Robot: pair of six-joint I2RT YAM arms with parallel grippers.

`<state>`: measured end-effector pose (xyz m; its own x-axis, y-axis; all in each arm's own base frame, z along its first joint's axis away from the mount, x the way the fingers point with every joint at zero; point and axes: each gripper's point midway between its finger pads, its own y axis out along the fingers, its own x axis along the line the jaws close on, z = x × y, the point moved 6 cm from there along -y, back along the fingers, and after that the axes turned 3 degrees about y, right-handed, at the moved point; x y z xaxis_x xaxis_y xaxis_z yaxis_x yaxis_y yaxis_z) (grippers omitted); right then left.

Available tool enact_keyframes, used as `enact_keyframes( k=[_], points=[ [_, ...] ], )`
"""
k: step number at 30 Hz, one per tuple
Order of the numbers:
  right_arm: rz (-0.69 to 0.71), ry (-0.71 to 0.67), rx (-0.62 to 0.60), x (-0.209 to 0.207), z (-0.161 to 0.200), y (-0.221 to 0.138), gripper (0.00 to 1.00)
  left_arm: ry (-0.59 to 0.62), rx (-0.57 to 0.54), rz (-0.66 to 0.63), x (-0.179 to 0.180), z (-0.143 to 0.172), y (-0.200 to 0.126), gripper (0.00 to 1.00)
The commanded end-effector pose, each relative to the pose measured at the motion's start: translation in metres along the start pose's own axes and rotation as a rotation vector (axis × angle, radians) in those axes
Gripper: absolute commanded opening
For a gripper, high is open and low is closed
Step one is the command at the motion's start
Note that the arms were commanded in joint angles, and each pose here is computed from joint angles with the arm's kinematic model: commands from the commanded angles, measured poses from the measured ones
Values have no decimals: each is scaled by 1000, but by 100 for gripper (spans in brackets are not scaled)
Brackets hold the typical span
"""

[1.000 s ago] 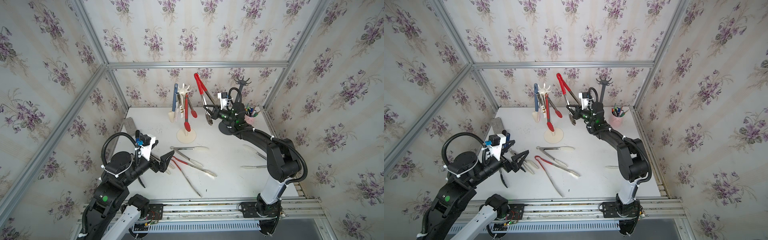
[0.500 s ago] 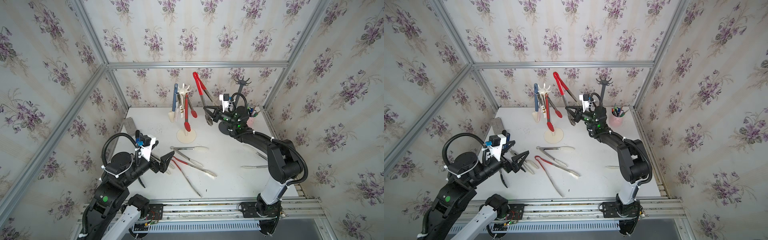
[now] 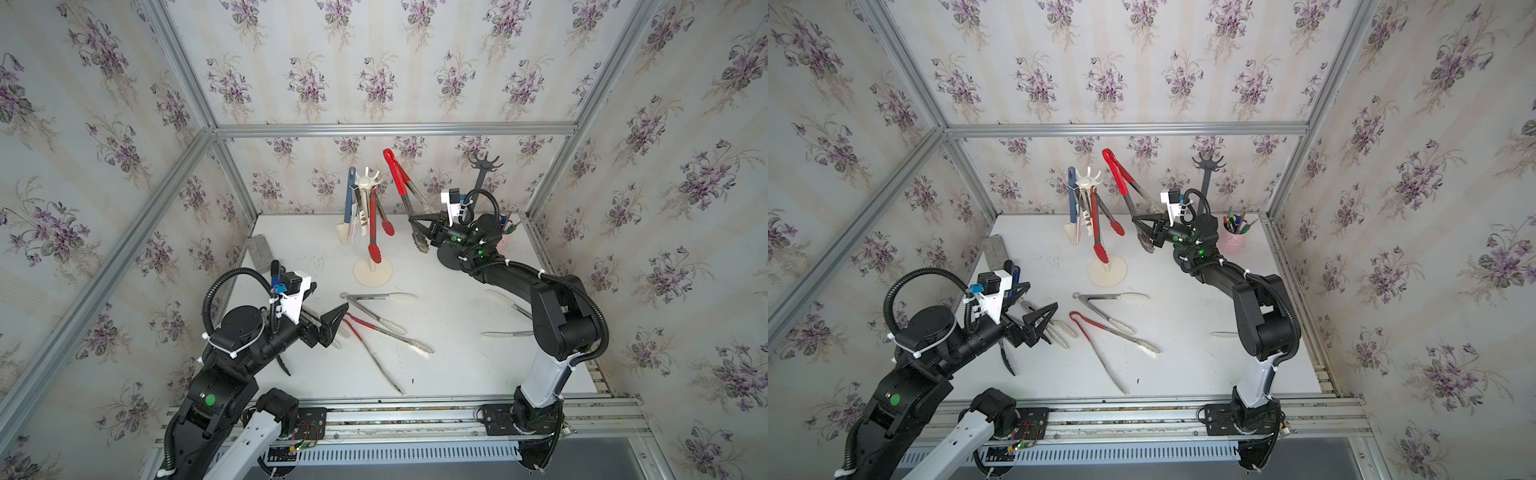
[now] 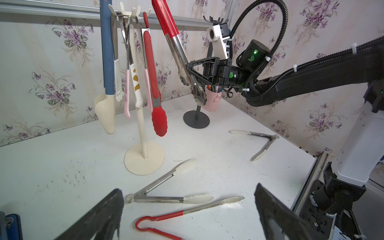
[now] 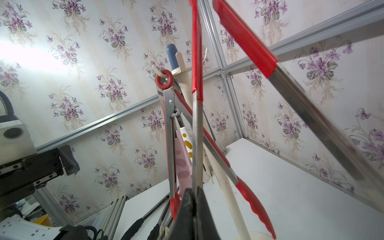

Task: Hang food tongs on kitchen utensil racks
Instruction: Hang the food tongs on the rack.

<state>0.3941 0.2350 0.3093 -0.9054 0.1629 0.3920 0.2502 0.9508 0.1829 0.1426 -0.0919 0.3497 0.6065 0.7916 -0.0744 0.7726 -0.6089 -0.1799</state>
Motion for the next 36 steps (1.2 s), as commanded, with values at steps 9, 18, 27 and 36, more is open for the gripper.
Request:
enact_keyframes(
  k=[9, 18, 27, 36],
  points=[
    [-79, -56, 28, 11, 5, -3, 0, 8, -15, 2, 0, -2, -1, 99],
    [-82, -60, 33, 11, 7, -4, 0, 8, -17, 2, -1, -1, -1, 99],
    [-86, -63, 42, 13, 11, -6, 0, 7, -10, 3, 0, 0, 0, 99],
    [-91, -76, 36, 17, 11, -7, 0, 6, -9, 5, 0, -1, 1, 99]
  ],
)
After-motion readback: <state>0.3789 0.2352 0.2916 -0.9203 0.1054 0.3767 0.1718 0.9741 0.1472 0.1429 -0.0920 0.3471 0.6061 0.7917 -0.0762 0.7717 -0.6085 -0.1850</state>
